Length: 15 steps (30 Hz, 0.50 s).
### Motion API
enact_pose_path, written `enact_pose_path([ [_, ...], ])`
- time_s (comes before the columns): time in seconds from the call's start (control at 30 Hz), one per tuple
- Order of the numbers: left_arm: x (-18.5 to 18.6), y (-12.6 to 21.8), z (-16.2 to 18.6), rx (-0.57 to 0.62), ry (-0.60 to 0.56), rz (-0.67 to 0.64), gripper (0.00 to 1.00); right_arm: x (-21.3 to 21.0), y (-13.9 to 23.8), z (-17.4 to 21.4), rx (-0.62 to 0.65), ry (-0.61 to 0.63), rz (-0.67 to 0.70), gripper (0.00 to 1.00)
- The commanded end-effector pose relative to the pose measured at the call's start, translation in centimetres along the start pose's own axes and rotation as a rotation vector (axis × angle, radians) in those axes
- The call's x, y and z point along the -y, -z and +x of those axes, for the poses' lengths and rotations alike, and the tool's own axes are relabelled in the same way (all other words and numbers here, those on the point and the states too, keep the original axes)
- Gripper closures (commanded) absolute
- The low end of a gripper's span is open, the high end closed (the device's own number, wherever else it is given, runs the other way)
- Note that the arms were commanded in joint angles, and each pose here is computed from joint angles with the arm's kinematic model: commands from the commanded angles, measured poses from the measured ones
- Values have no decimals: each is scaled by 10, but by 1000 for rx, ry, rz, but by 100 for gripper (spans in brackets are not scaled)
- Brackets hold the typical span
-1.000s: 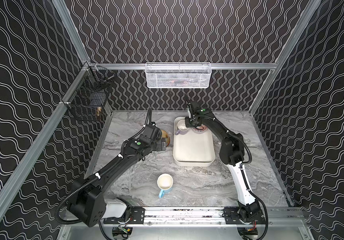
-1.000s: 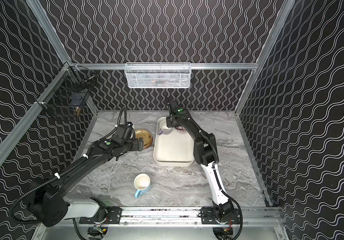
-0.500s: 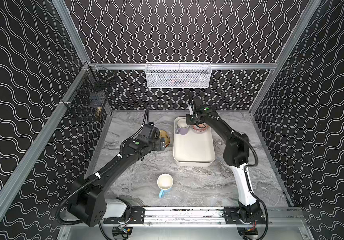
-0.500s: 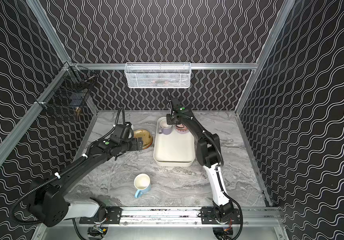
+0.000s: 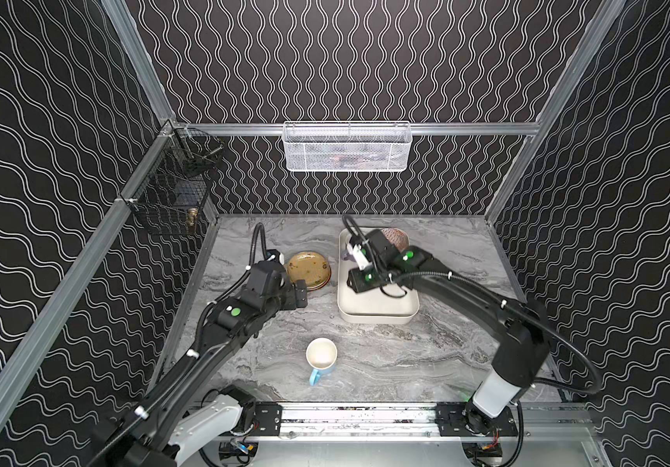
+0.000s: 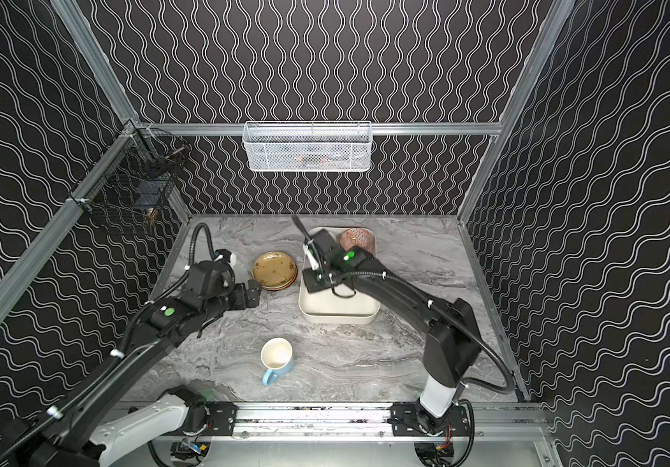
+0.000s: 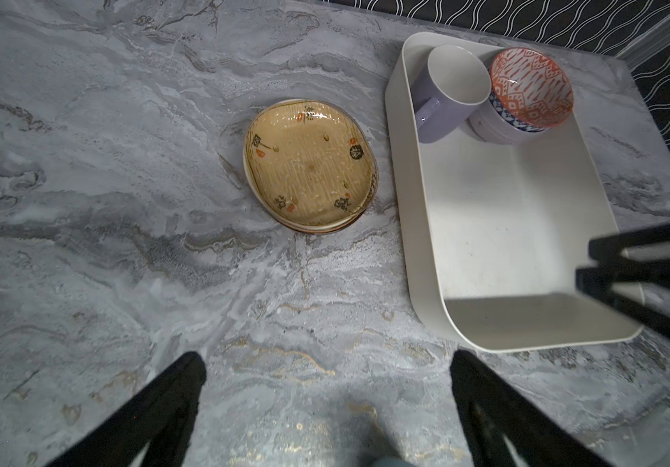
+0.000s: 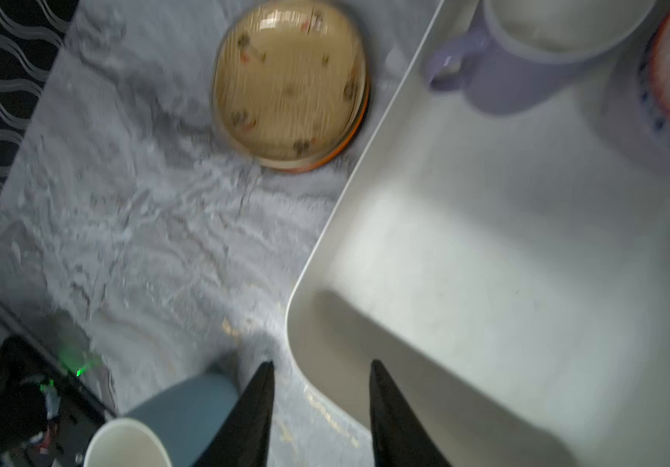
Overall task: Place the mixed dishes into the plastic bin
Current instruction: 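Move the right gripper to the light blue mug and grasp its rim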
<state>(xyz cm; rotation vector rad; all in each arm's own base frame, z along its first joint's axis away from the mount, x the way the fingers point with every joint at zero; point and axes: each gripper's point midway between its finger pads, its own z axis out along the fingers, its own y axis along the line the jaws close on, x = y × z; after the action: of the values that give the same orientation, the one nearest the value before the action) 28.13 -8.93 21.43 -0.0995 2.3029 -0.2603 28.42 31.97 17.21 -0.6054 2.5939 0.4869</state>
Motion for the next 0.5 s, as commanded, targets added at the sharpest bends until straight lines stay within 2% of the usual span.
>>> enact_pose_path([
  [0.0, -12, 16, 13, -21, 1, -35, 1, -22, 7, 23, 25, -60, -52, 59],
  [0.1, -4, 33, 8, 19, 11, 28, 1, -43, 7, 54, 2, -40, -71, 58],
  [0.23, -7, 37, 12, -4, 31, 19, 2, -62, 5, 83, -27, -16, -66, 58],
  [0.47, -7, 43, 16, -7, 48, 32, 1, -93, -7, 102, -61, 5, -108, 58],
])
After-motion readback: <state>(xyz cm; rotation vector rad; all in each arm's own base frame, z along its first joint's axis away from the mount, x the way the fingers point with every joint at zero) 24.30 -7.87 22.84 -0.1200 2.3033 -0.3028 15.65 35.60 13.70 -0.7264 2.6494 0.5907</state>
